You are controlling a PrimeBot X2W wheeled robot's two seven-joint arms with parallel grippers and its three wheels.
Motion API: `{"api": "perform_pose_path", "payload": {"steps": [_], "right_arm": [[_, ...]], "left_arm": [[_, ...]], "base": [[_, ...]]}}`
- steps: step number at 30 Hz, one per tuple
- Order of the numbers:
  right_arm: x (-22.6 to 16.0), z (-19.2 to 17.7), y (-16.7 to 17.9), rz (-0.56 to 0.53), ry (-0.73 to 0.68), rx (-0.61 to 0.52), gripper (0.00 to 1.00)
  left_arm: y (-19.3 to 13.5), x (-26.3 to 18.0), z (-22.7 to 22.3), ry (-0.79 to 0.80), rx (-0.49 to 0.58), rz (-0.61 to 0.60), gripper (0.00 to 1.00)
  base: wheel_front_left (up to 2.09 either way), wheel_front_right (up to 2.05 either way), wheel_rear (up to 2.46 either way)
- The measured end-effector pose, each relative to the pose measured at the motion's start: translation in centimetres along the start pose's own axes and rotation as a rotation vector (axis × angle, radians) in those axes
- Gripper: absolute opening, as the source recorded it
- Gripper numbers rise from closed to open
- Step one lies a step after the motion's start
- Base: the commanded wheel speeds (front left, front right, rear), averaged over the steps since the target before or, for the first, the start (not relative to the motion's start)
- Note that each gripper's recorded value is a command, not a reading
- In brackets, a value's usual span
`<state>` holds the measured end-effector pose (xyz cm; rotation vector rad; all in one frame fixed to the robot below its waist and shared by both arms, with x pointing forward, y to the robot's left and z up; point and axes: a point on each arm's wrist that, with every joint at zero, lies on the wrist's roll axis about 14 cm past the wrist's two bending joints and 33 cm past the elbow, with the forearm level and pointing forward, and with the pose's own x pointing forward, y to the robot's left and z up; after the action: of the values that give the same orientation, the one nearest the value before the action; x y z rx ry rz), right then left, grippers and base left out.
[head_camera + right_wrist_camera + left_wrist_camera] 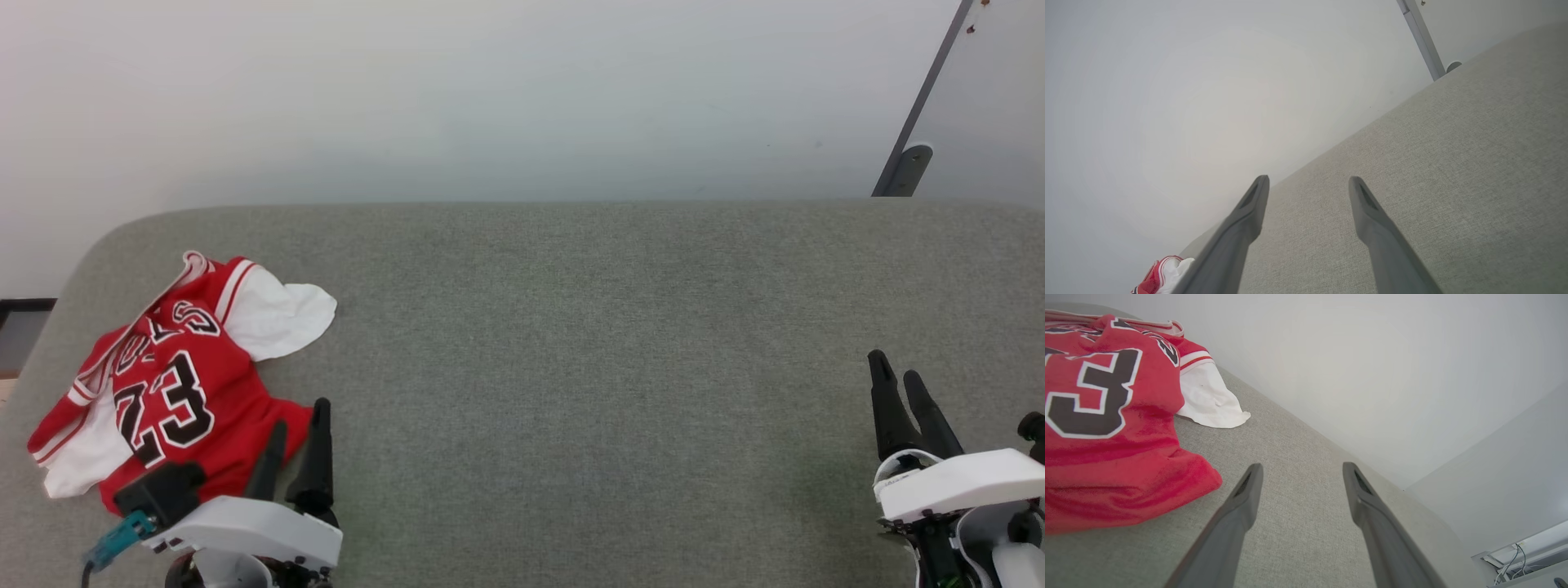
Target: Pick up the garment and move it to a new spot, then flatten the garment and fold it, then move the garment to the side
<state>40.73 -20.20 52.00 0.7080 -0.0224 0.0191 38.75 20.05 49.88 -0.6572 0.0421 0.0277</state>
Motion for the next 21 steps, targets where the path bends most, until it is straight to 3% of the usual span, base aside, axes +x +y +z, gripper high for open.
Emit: {"api": "perform_pose_path", "payload": {"steps": [11, 21], "right_arm": [[0.38, 0.3, 0.53, 0.026, -0.008, -0.215, 1.0], [0.7, 0.65, 0.92, 0.044, -0.024, -0.336, 1.0]], "left_arm": [[-0.66, 0.23, 0.33, -0.01, 0.194, -0.027, 1.0], [-0.88, 0.18, 0.22, -0.017, 0.315, -0.043, 1.0]], "base": [[0.0, 0.0, 0.0], [0.0, 0.0, 0.0]]}}
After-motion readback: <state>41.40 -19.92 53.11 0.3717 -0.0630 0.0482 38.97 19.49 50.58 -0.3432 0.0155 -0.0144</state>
